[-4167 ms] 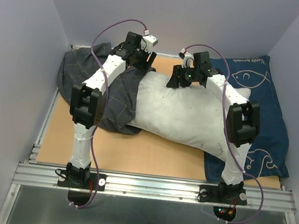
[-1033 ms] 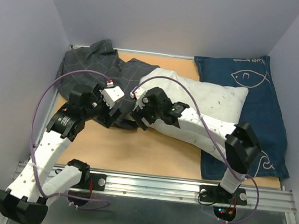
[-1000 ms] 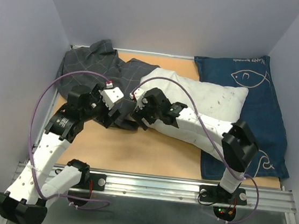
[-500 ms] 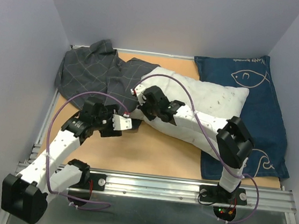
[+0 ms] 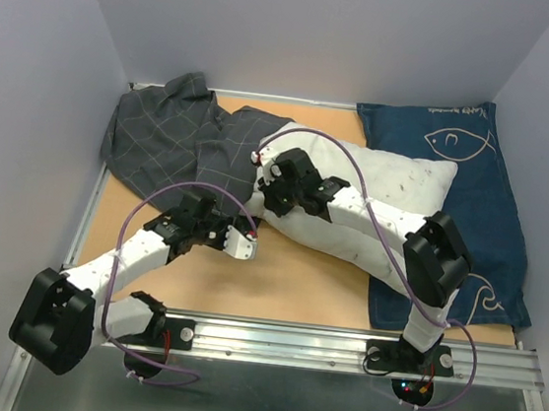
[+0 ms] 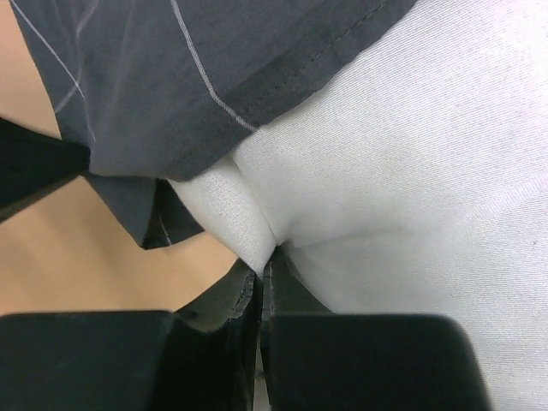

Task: Put the pillow into the pillowcase

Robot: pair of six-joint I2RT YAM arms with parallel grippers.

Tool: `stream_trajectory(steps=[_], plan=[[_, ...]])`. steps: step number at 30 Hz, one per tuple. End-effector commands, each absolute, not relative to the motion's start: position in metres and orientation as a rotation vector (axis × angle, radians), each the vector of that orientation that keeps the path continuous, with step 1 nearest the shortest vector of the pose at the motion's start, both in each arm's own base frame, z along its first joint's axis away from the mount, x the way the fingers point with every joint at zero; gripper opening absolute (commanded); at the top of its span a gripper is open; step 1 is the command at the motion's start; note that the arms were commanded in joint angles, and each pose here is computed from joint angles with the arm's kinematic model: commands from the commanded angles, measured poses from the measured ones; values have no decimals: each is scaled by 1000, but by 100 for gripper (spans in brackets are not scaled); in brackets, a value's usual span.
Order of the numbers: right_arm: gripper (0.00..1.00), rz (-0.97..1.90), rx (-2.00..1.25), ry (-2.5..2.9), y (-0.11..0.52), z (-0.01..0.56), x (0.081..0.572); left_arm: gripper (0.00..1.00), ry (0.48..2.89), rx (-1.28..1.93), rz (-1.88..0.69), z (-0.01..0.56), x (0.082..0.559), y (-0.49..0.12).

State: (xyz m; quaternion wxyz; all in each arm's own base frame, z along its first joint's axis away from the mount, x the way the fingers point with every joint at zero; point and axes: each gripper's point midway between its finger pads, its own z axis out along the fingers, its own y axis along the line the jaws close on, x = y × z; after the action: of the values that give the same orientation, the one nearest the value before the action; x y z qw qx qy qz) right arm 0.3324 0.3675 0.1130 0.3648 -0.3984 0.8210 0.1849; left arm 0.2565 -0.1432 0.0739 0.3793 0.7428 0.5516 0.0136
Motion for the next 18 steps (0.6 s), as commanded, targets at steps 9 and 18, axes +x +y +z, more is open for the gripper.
stream_trajectory(steps=[9,18], plan=[[0,758,-887,2055,403,171,346,0,1135,1771,-163,183,259,-243],[1,1058,-729,2046,415,227,350,0,1075,1687,-350,254,226,-296]])
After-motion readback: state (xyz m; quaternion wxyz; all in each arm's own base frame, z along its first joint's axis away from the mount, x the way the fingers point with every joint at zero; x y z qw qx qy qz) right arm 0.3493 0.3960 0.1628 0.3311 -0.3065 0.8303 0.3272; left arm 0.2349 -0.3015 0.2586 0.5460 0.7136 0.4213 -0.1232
